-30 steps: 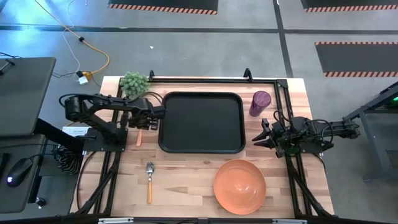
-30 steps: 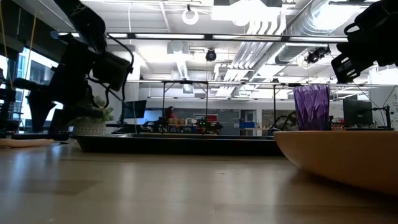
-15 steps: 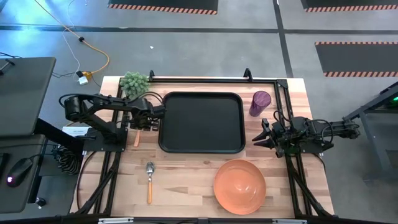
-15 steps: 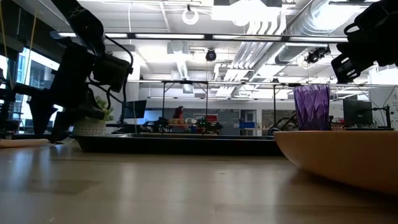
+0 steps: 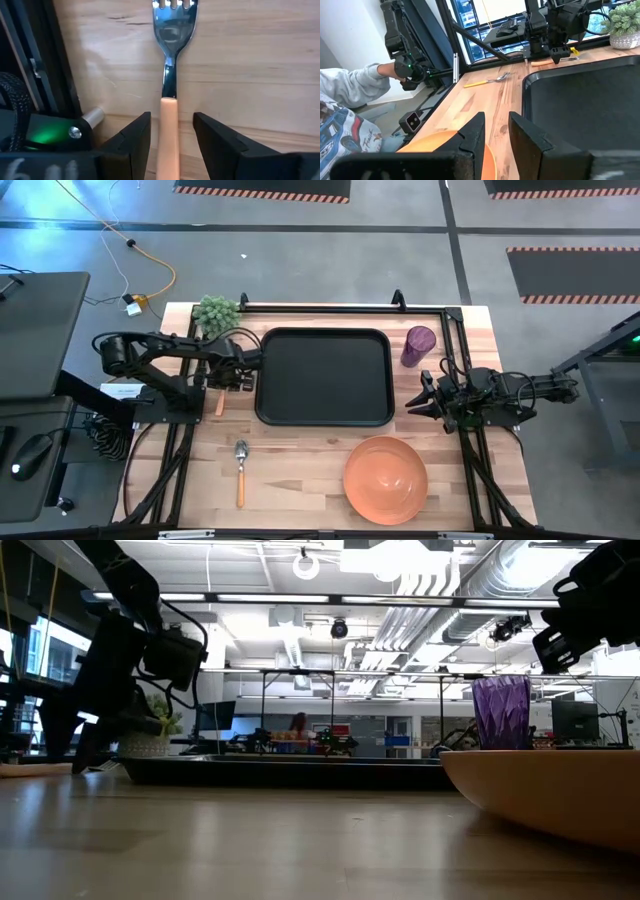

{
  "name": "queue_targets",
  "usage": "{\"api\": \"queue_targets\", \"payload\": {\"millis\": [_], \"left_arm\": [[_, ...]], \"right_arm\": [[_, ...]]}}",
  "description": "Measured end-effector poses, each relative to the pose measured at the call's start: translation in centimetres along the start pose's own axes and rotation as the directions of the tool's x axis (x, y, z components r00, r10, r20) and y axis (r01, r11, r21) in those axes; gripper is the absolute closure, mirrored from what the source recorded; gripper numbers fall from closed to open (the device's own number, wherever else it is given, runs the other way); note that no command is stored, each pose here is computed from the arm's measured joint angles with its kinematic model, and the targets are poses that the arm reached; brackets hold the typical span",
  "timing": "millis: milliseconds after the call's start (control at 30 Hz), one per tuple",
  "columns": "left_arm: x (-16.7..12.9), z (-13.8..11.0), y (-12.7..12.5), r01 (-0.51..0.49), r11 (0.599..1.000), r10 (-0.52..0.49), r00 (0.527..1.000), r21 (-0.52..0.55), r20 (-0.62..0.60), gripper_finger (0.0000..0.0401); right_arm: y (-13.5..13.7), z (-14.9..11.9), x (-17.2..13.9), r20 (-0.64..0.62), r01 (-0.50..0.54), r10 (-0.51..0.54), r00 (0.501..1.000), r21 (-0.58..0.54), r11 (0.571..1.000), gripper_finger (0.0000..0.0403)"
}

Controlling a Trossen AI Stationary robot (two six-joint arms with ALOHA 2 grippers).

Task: Pick and place plate/cup/fork/spoon on tray
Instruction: Put the orange fork into the black tray

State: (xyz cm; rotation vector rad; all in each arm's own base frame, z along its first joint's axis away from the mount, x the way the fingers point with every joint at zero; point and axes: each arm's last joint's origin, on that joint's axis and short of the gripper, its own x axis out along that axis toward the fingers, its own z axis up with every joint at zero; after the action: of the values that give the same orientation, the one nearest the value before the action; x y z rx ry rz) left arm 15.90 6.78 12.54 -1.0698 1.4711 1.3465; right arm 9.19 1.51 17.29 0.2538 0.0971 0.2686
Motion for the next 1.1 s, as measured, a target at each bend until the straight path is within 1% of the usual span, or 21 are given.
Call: {"api": "queue_targets", "payload": {"millis": [133,333,400,700,833,933,1033,1100], "left_arm": [[0.0,0.0,0.0,0.006,1.0,-0.006,1.0,-0.001,-0.003,0.0283],[0.0,0.1,-0.2,0.018,1.0,-0.018,1.0,0.017,-0.001,0.0355],[0.0,0.1,-0.1,0.015,1.0,-0.015,1.0,0.021,-0.002,0.0371],[-0.1,0.0,-0.1,0.027,1.0,-0.027,1.0,-0.012,-0.011,0.0371],[-1.0,0.0,-0.1,0.075,0.997,-0.075,0.997,-0.036,-0.002,0.0371],[-2.4,0.2,-0.4,0.155,0.987,-0.154,0.988,-0.053,0.024,0.0371],[-3.1,0.1,-0.3,0.176,0.982,-0.174,0.984,-0.067,0.039,0.0371],[-3.8,0.1,-0.5,0.208,0.975,-0.204,0.977,-0.082,0.053,0.0371]], "right_arm": [[0.0,0.0,0.0,0.0,0.001,-0.001,1.0,0.0,1.0,0.0324],[0.0,0.0,0.0,0.001,0.001,-0.001,1.0,0.0,1.0,0.0324],[0.0,0.0,0.0,0.0,0.001,-0.001,1.0,0.0,1.0,0.0324],[0.0,0.0,0.0,0.001,0.002,-0.002,1.0,0.001,1.0,0.0324],[0.0,0.0,0.0,0.001,0.001,-0.002,1.0,0.009,1.0,0.0324],[0.0,0.0,0.0,-0.001,0.0,0.0,1.0,0.012,1.0,0.0324],[0.0,0.0,0.1,-0.007,0.001,-0.001,1.0,0.032,0.999,0.0324],[0.0,-0.1,0.1,-0.01,0.003,-0.002,1.0,0.036,0.999,0.0324]]}}
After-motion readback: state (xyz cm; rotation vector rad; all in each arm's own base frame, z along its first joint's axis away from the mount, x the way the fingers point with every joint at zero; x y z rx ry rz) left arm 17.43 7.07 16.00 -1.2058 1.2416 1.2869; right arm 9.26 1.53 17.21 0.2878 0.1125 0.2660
